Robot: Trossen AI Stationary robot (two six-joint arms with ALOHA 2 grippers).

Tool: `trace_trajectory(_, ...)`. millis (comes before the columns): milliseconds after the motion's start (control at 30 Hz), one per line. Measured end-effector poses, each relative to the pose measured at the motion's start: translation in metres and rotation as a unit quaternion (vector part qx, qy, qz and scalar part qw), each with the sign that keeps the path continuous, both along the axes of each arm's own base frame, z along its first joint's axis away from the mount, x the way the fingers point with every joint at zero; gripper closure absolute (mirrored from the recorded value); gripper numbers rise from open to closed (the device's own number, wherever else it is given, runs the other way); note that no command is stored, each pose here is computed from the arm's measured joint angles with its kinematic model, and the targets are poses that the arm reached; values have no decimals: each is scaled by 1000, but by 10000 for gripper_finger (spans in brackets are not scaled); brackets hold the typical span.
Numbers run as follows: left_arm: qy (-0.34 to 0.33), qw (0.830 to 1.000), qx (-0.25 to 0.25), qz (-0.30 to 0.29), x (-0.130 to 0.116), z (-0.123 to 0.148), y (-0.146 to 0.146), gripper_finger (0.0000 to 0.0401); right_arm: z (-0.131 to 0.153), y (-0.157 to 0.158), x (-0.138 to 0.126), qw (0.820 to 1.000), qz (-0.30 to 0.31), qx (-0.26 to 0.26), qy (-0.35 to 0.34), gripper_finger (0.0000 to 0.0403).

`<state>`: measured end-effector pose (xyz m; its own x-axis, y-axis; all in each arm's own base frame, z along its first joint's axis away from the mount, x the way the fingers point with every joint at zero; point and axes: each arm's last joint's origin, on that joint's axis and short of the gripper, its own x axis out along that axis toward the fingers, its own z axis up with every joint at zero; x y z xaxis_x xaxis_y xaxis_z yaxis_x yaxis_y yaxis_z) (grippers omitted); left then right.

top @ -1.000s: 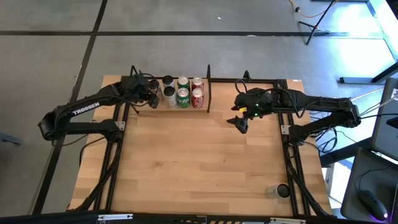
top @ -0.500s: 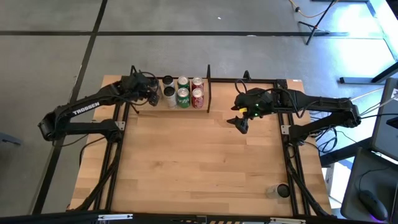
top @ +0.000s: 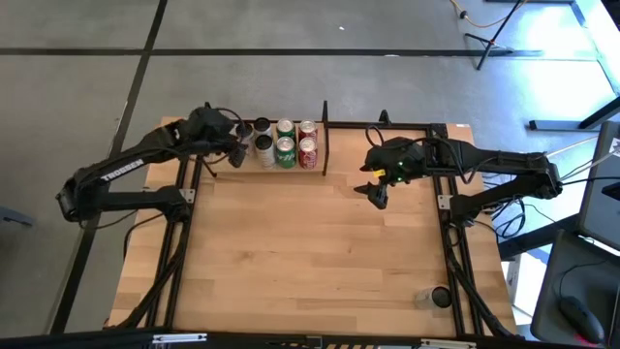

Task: Place canned beverage on shelf
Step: Put the white-pink soda can on the shelf aligned with the other white-pink soda can

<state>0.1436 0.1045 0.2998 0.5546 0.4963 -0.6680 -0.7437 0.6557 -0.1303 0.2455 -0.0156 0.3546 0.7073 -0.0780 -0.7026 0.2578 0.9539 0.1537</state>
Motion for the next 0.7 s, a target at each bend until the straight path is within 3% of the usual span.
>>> trace_trajectory(167, -68, 996, 30, -57, 6, 42, -22, 190, 1, -2, 0, 1000, -14, -25, -3, 93)
trace_trajectory(333, -130, 983, 30, -122, 17, 66, -49, 190, 4, 23, -7, 996, 77, 47, -5, 93)
trace_trajectory(533, -180, 966, 4, -186, 37, 71, -81, 190, 1, 73, -24, 984, 149, 81, 46, 93)
trace_trajectory(700, -187, 958, -15, -216, 60, 65, -107, 190, -5, 104, -45, 970, 136, 155, 129, 93)
